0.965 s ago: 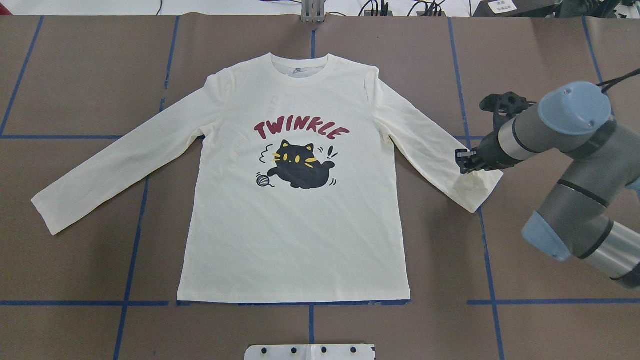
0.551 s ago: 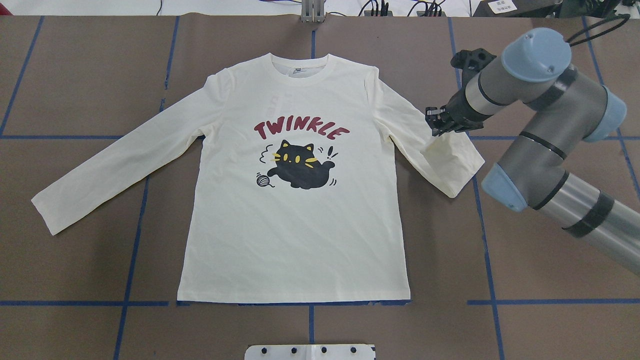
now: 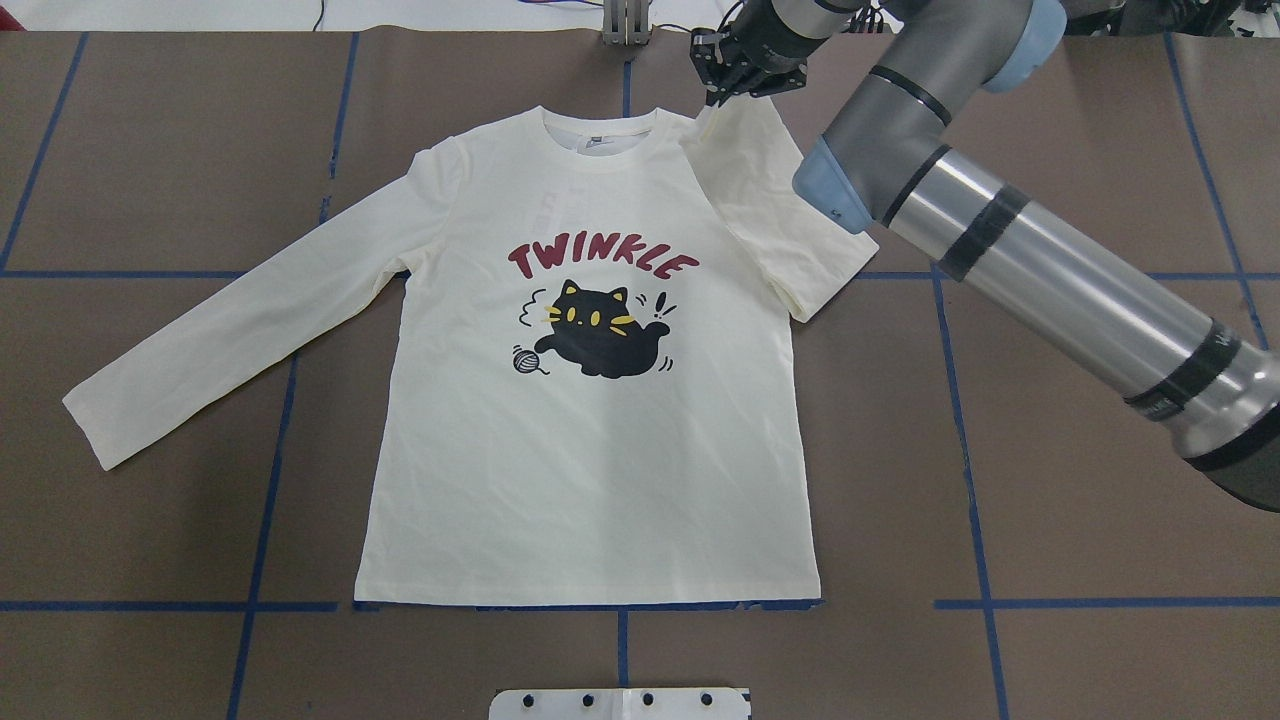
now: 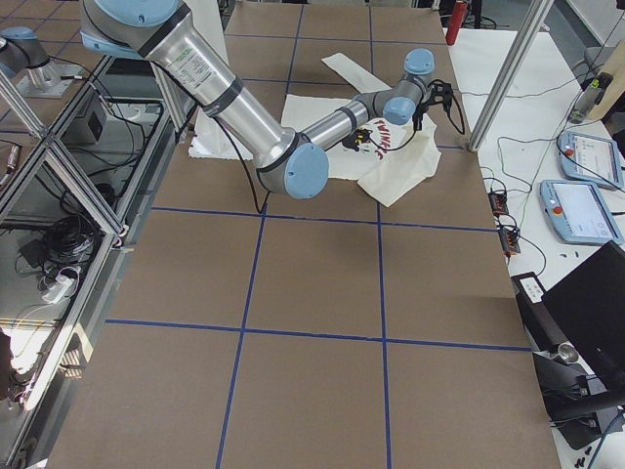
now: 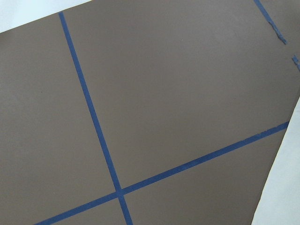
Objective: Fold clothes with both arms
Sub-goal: 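Carry the sleeve with the right gripper across the shirt toward the collar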
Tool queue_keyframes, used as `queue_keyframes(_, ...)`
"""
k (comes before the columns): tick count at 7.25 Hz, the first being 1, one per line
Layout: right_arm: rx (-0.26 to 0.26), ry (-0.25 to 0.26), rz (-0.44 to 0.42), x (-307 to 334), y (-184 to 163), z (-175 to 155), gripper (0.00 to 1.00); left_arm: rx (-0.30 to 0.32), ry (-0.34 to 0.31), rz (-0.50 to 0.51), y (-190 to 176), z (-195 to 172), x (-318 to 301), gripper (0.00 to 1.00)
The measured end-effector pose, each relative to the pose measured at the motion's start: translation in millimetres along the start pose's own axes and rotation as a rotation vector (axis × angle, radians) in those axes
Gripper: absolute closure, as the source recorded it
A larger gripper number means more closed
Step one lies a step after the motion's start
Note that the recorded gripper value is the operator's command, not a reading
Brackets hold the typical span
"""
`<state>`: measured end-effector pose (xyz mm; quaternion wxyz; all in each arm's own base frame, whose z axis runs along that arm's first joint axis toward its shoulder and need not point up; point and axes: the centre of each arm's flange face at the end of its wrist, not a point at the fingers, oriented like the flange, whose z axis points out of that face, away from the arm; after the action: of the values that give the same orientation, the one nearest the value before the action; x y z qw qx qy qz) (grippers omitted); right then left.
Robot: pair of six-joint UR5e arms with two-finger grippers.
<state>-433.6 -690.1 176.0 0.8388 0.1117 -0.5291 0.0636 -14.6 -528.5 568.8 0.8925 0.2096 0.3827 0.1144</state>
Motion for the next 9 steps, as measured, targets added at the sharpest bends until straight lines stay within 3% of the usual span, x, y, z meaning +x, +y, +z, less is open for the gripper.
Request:
queue_keyframes(1,0.012,-0.039,-0.043,-49,6,17,1.00,-0.001,0.000,-0.001,0,0,-1,0.00)
queue_keyframes(3,0.069,-0.120,-0.129,-131,53,59,1.00,-0.005,0.000,-0.005,2,2,-2,0.00)
queue_keyframes(5,0.156,-0.188,-0.154,-166,100,91,1.00,-0.010,0.000,-0.009,3,5,-4,0.00)
queue_keyframes(7,0.195,-0.213,-0.157,-182,120,103,1.00,-0.012,0.000,-0.010,4,5,-4,0.00)
queue_keyframes(8,0.208,-0.221,-0.159,-194,128,111,0.06,-0.012,0.000,-0.010,4,5,-5,0.00)
queue_keyframes(9,0.220,-0.222,-0.160,-206,135,117,0.00,-0.012,0.000,-0.011,4,6,-5,0.00)
